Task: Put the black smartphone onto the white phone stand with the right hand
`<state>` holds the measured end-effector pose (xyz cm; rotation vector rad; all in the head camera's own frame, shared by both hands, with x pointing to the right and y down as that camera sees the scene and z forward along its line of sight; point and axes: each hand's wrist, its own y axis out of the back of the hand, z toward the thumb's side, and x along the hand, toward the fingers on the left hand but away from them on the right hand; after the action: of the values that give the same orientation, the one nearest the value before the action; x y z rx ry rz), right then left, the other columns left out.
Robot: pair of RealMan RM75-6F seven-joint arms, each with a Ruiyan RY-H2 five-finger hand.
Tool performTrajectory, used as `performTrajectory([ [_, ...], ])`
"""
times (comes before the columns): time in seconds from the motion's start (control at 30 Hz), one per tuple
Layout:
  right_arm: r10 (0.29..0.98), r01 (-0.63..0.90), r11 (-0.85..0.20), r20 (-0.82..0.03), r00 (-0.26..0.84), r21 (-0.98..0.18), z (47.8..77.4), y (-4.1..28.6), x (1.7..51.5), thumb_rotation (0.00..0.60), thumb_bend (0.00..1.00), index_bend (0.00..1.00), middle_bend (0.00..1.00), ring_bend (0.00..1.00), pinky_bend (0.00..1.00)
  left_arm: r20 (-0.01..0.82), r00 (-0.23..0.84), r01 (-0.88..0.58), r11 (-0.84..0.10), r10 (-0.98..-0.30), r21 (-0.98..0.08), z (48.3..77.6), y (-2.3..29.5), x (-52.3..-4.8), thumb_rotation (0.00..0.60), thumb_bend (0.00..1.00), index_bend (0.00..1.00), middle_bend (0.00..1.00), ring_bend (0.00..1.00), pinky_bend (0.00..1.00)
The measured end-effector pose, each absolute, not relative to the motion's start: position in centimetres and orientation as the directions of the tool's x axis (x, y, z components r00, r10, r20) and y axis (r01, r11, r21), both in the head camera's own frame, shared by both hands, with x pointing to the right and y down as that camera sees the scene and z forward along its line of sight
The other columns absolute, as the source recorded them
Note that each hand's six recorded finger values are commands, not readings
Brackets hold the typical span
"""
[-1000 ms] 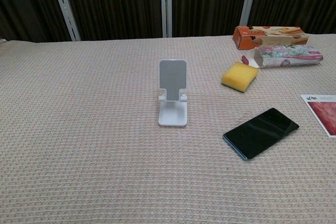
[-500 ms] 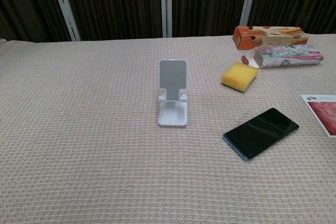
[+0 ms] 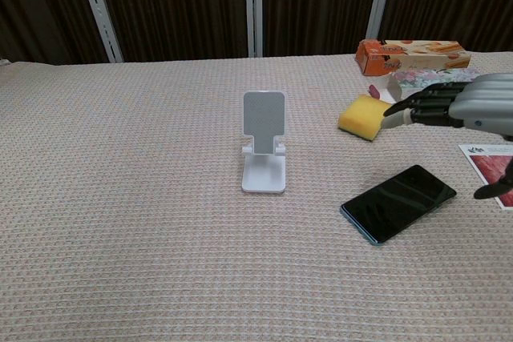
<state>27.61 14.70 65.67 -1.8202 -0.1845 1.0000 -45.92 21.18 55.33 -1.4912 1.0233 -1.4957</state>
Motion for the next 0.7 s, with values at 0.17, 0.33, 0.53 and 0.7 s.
performTrajectory([
  [0.17,0.467,-0.364,-0.482,-0.585,0.663,-0.797,68.3,15.3,25.9,0.6,0.0,0.05,0.07,0.01,0.09,0.38,-0.03,-0.004,-0.38,-0.924,-0.925,55.7,20.9,-46.2,0.6,0.0,0.0,0.0,0.0,0.0],
  [0.33,0.425,-0.406,-0.477,-0.609,0.67,-0.779,70.2,16.3,24.9,0.6,0.0,0.06,0.09,0.03,0.1,0.38,-0.036,0.002,-0.381,-0.924,-0.925,55.9,20.8,-46.3,0.6,0.0,0.0,0.0,0.0,0.0],
  [0.53,0.406,-0.435,-0.451,-0.614,0.677,-0.779,71.6,16.4,23.8,0.6,0.0,0.09,0.1,0.03,0.1,0.379,-0.044,0.003,-0.379,-0.924,-0.925,55.9,20.7,-46.5,0.6,0.0,0.0,0.0,0.0,0.0],
  [0.7,0.394,-0.465,-0.446,-0.634,0.665,-0.765,72.2,16.1,23.7,0.6,0.0,0.12,0.15,0.07,0.13,0.38,-0.044,0.006,-0.38,-0.924,-0.925,56.0,20.7,-46.5,0.6,0.0,0.0,0.0,0.0,0.0],
])
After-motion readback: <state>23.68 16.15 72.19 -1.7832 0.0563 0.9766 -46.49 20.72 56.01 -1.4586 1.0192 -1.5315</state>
